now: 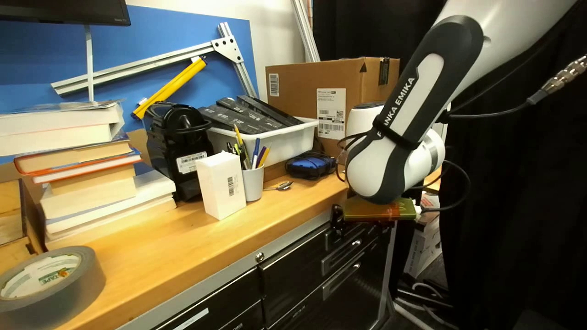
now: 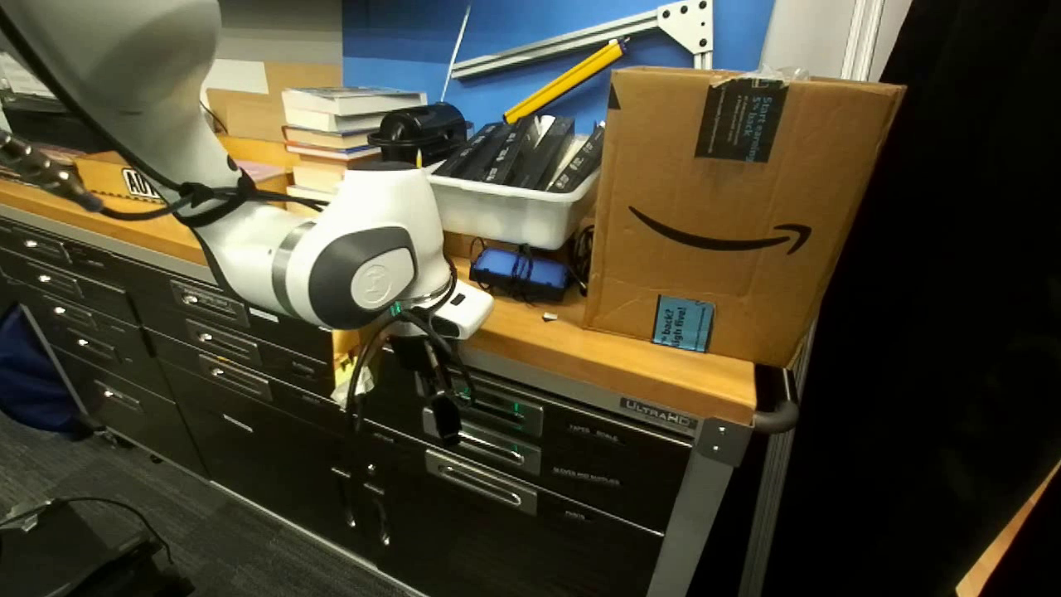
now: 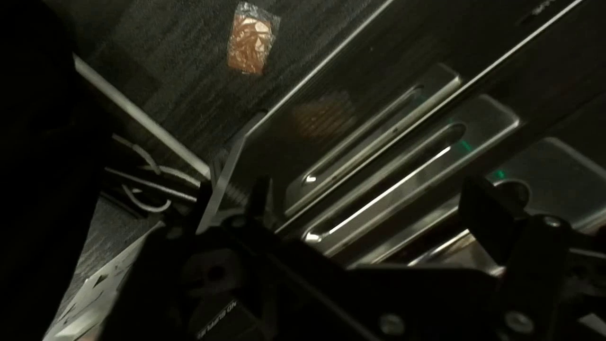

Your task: Put the blue lego brick in the open drawer then close the drawer

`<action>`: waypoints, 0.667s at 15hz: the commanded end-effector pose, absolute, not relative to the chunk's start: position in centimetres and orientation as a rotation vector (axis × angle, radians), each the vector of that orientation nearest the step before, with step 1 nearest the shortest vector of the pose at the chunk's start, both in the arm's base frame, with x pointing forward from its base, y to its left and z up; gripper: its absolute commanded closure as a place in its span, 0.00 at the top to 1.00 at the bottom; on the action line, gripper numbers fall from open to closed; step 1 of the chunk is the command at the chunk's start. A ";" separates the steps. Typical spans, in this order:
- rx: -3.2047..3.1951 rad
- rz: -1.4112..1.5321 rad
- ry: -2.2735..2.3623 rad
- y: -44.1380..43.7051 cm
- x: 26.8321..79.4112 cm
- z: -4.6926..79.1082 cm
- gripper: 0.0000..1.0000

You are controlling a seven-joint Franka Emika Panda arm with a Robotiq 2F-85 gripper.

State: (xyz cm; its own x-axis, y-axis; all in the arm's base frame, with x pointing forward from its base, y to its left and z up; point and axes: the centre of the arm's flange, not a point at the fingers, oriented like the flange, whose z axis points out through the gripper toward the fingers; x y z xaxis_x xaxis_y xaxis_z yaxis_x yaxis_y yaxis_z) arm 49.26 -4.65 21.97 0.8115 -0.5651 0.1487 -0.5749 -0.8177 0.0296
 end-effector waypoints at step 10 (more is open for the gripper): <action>3.086 -0.033 -0.392 -0.6 42.9 39.1 1.00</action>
State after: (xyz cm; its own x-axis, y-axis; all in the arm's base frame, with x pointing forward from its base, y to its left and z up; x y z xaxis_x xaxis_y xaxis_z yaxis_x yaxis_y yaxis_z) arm 44.45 -1.46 31.89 0.9261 -0.3754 0.0391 -0.3771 -0.9245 0.0558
